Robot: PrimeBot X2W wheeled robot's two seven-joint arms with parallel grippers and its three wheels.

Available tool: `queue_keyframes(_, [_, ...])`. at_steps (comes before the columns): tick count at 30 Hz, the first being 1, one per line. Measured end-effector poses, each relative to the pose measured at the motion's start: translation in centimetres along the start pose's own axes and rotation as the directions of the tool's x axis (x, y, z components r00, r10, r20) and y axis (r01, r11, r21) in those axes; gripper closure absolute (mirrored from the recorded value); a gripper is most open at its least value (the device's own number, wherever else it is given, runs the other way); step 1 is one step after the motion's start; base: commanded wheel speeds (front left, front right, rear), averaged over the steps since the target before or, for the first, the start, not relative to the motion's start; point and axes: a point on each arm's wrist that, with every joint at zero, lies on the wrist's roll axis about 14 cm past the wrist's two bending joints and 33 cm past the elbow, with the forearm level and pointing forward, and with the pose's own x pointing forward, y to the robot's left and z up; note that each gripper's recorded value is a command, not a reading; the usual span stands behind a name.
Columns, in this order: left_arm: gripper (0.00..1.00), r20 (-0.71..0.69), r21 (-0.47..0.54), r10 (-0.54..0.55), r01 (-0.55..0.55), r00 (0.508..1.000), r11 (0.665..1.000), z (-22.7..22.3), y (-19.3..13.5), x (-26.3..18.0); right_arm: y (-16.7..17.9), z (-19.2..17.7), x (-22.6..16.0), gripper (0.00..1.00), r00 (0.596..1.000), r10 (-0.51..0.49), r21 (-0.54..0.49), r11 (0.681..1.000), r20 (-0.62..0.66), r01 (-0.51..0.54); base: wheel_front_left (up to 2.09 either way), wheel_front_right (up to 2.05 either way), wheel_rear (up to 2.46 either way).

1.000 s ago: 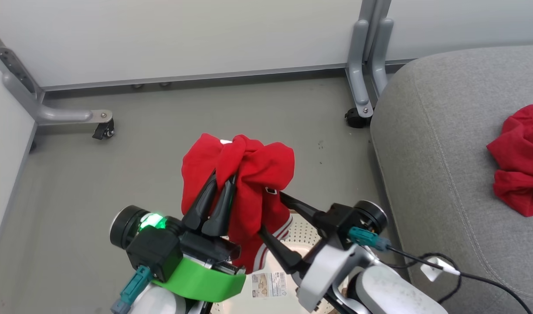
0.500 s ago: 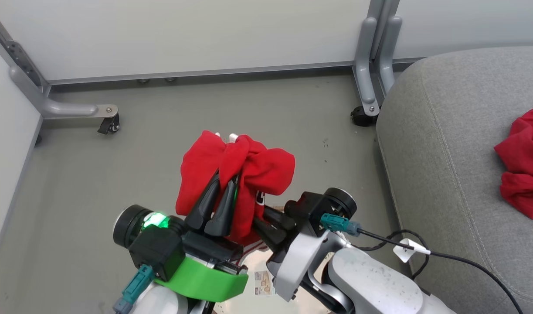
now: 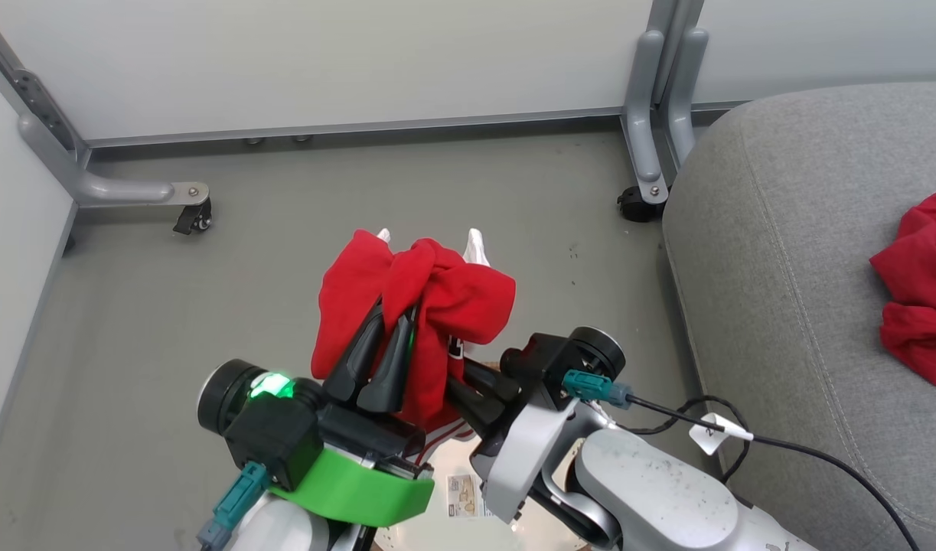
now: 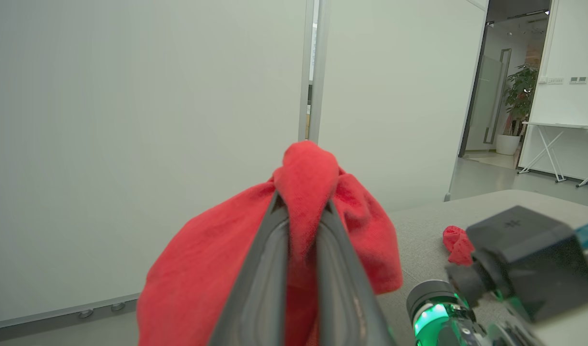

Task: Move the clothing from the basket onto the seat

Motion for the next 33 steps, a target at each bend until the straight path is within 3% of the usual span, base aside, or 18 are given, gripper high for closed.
queue_keyframes(8, [1.0, -0.005, 0.0, -0.019, 0.019, 1.0, 1.0, -0.1, -0.3, 0.0, -0.3, 0.1, 0.1, 1.0, 1.0, -0.004, -0.002, 1.0, 0.007, 0.004, 0.0, 0.0, 0.0])
queue_keyframes(10, [0.51, -0.008, 0.0, -0.021, 0.021, 1.0, 1.0, -0.2, -0.3, 0.0, -0.4, 0.2, 0.1, 1.0, 1.0, -0.006, 0.0, 1.0, 0.007, 0.006, 0.0, 0.0, 0.0])
queue_keyframes(11, [0.0, -0.011, -0.004, -0.021, 0.021, 1.0, 1.0, -0.1, -0.3, 0.0, -0.5, 0.2, 0.1, 1.0, 1.0, -0.008, 0.0, 1.0, 0.01, 0.008, 0.0, 0.0, 0.0])
queue_keyframes(20, [0.0, -0.025, 0.065, -0.021, 0.022, 0.999, 0.998, 0.3, -0.1, -0.8, -1.5, 1.0, 0.5, 1.0, 0.999, -0.024, -0.017, 1.0, 0.031, 0.024, 0.0, 0.0, 0.0])
queue_keyframes(33, [0.0, -0.237, 0.062, -0.018, 0.034, 0.971, 0.997, -4.2, -0.7, -5.0, -4.1, 1.2, -0.1, 1.0, 0.995, -0.09, -0.046, 0.995, 0.029, 0.092, 0.0, 0.0, 0.0])
